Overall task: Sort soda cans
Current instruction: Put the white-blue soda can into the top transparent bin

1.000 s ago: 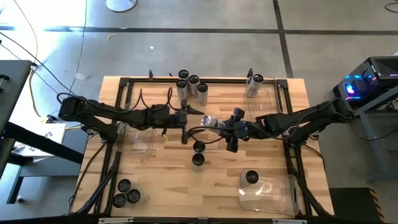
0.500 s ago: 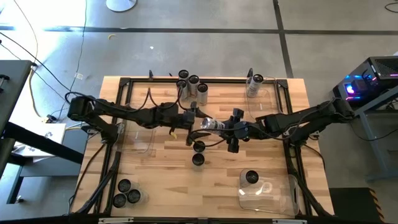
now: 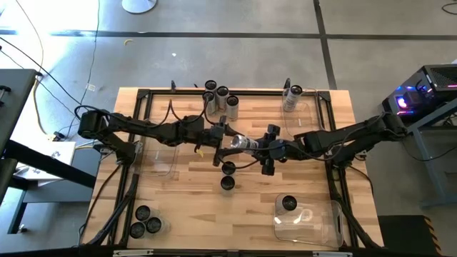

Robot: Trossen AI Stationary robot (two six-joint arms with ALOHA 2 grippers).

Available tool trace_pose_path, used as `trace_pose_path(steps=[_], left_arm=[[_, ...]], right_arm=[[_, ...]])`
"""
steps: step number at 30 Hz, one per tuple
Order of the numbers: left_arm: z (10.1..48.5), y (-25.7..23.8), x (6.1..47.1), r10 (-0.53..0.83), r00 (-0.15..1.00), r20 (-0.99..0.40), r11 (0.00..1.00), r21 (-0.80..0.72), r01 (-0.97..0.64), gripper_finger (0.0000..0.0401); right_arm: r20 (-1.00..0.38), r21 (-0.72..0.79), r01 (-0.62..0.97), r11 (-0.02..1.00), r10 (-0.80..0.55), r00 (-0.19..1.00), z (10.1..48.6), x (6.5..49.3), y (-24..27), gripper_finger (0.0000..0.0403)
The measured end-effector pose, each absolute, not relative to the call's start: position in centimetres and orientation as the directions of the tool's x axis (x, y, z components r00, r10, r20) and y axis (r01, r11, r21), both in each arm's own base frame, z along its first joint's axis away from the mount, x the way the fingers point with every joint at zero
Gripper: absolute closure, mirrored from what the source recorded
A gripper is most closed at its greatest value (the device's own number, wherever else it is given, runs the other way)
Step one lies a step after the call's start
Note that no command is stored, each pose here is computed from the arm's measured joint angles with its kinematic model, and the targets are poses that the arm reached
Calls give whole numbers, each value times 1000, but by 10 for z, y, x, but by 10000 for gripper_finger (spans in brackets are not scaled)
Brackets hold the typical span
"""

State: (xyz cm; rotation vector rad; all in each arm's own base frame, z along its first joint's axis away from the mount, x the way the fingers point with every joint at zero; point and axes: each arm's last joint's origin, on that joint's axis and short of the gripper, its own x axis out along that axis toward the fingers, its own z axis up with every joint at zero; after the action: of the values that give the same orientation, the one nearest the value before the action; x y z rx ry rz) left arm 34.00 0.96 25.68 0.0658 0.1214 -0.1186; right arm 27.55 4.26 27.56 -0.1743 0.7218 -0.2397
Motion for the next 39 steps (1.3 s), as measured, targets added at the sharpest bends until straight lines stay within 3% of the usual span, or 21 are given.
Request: trace_pose_path(steps=[8,15,20,24,29,33,39], left_arm=[[258,9,339,-84,987,-135,987,123,101,154],[264,15,331,61,987,-149,979,202,-29,154],[272,14,327,73,991,-114,952,305,-35,154],[283,7,324,102,994,-49,905,420,-72,154],[301,-15,319,41,995,89,805,587,-86,154],[311,-37,311,-14,991,133,751,655,-77,154],[325,-72,295,-91,978,189,675,734,-79,154]], right_arm=[[-636,-214,215,953,-302,710,276,274,39,87],[-620,-343,431,835,-546,563,281,244,27,78],[-634,-295,482,825,-546,548,266,225,24,77],[-595,-187,498,847,-501,629,245,214,23,76],[-367,-16,404,914,-382,848,229,213,22,76],[-102,85,213,973,-204,974,223,210,19,76],[238,118,-152,981,121,964,241,203,17,76]])
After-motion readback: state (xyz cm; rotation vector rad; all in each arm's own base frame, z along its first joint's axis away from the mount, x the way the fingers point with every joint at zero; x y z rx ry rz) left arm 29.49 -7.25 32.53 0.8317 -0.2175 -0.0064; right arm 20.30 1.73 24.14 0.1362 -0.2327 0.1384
